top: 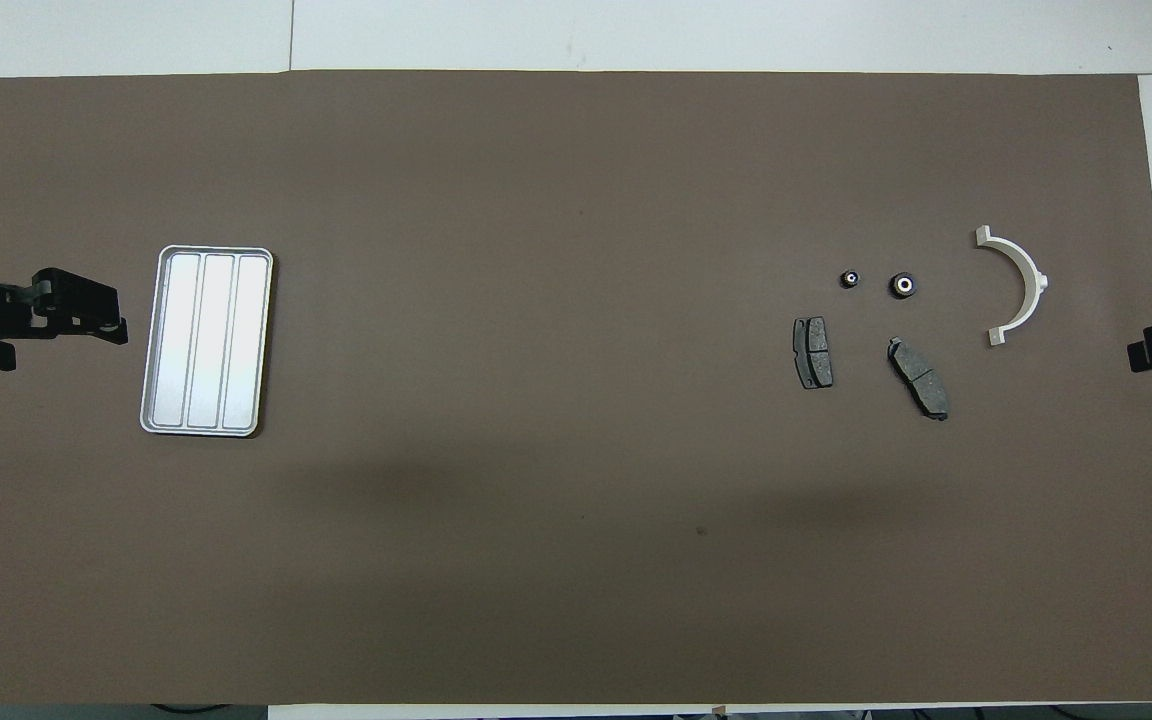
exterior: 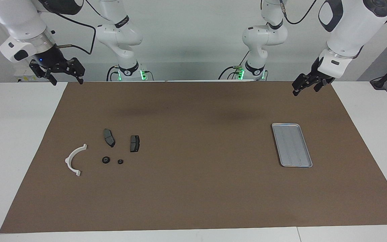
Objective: Pick bearing gear from pile to tray
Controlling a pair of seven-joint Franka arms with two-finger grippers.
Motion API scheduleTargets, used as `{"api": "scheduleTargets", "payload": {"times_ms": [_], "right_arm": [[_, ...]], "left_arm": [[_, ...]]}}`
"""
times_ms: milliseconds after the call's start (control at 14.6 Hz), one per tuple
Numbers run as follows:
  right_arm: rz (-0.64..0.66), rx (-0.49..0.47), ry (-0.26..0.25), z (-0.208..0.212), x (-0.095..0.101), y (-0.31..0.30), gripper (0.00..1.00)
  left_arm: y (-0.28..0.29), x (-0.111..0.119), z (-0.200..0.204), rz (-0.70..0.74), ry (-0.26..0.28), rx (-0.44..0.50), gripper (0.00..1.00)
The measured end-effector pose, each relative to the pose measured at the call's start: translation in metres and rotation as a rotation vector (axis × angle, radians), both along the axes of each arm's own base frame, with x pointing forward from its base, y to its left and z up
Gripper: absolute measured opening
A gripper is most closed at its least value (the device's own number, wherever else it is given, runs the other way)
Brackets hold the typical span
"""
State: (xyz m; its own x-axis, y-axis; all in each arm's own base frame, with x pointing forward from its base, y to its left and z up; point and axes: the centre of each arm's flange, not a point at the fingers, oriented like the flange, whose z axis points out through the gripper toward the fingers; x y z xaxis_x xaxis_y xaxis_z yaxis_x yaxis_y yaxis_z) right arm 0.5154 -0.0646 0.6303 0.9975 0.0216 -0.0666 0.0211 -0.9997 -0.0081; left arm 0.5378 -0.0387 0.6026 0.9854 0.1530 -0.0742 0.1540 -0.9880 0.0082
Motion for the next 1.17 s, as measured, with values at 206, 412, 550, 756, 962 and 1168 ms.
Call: {"api": "scheduleTargets", "payload": {"times_ms": [206,412,550,756,962,1168], "right_arm": [[0.000,0.000,0.000,0.000,0.000,0.000,1.00],[-0.003,0.000,0.000,0.000,0.000,-0.002,1.00],[0.000,0.001,-0.001,0.000,-0.001,-0.005,1.00],[0.011,-0.002,-0.019,0.001,0.001,-0.008,1.00],[0.020,-0.013,-0.058,-0.001,0.013,-0.011,1.00],[0.021,-0.021,-0.090,-0.019,0.044,-0.015,0.99]], "left_arm": [[0.000,0.000,0.000,0.000,0.000,0.000,1.00],[0.000,0.000,0.000,0.000,0.000,0.000,1.00],[0.000,0.000,0.000,0.000,0.000,0.000,1.00],[0.000,0.000,0.000,0.000,0.000,0.000,1.00],[0.000,0.000,0.000,0.000,0.000,0.000,1.00],[0.000,0.000,0.000,0.000,0.000,0.000,1.00]]}}
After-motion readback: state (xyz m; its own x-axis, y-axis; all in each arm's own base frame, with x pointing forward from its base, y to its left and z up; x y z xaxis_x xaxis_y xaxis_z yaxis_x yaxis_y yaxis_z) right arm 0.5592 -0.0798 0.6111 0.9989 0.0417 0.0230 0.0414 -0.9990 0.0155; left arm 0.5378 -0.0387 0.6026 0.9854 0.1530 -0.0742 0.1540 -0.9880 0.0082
